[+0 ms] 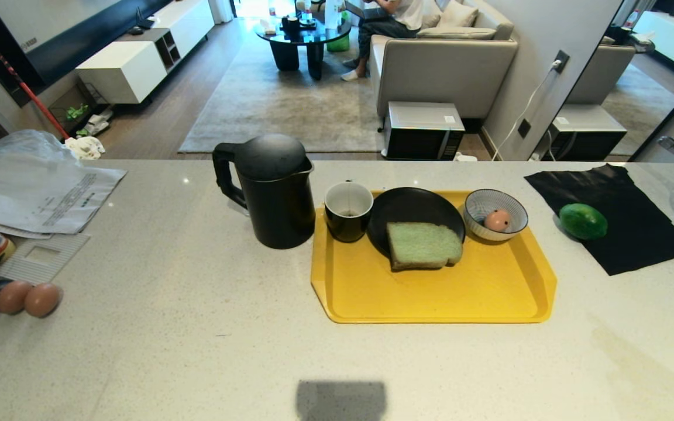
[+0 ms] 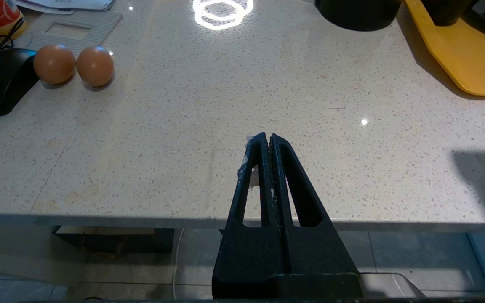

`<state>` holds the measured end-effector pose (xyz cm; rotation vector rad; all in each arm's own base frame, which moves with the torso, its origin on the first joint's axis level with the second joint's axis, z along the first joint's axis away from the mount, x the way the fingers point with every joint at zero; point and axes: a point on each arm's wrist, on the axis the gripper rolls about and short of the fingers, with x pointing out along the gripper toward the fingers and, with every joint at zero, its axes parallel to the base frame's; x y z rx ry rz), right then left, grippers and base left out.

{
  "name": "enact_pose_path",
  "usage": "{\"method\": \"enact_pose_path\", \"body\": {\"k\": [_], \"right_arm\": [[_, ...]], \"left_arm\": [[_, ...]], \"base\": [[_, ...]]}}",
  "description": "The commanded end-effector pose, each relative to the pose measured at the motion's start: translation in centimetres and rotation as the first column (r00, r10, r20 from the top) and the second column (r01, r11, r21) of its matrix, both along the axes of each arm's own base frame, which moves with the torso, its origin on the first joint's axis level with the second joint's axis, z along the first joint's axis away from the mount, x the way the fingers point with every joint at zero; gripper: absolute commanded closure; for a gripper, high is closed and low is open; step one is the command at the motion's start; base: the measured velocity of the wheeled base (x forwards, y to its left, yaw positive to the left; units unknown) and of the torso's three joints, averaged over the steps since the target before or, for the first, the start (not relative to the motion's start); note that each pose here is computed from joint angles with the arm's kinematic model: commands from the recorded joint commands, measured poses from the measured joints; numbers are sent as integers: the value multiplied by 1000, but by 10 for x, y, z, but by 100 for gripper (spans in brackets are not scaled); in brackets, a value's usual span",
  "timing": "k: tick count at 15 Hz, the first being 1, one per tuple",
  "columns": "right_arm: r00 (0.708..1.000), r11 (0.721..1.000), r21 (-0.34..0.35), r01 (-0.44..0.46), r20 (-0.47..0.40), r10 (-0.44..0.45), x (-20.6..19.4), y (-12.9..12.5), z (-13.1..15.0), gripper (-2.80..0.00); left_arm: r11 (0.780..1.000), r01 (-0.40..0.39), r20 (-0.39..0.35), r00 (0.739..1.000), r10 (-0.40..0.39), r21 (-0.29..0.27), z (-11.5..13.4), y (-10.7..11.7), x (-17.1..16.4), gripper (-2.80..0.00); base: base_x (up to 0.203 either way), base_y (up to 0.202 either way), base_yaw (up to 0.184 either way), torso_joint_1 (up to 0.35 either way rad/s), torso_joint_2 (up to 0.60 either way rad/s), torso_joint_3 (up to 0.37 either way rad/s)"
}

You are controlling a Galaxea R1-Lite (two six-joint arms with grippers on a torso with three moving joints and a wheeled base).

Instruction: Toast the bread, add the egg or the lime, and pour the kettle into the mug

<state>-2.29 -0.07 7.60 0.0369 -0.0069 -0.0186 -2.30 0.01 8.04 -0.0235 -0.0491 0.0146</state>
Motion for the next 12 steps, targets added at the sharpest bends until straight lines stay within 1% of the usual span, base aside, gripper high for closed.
{"method": "enact_pose_path", "body": {"k": [1, 4, 5, 7, 12], "right_arm": [[1000, 1000, 0, 0, -2, 0, 0, 0, 0, 0], [1000, 1000, 0, 0, -2, 0, 0, 0, 0, 0], [1000, 1000, 0, 0, -2, 0, 0, 0, 0, 0], [1000, 1000, 0, 0, -2, 0, 0, 0, 0, 0], [1000, 1000, 0, 0, -2, 0, 0, 0, 0, 0]], "left_arm": [[1000, 1, -17, 1000, -1, 5, -5, 0, 1, 0], [999, 11, -19, 1000, -10, 37, -5, 0, 1, 0], [999, 9, -19, 1000, -9, 40, -5, 0, 1, 0], [1000, 1, -17, 1000, -1, 4, -5, 0, 1, 0], [1000, 0, -17, 1000, 0, 0, -5, 0, 1, 0]], "base": [[0, 0, 0, 0, 0, 0], [0, 0, 0, 0, 0, 0], [0, 0, 0, 0, 0, 0], [0, 0, 0, 0, 0, 0], [0, 0, 0, 0, 0, 0]]}}
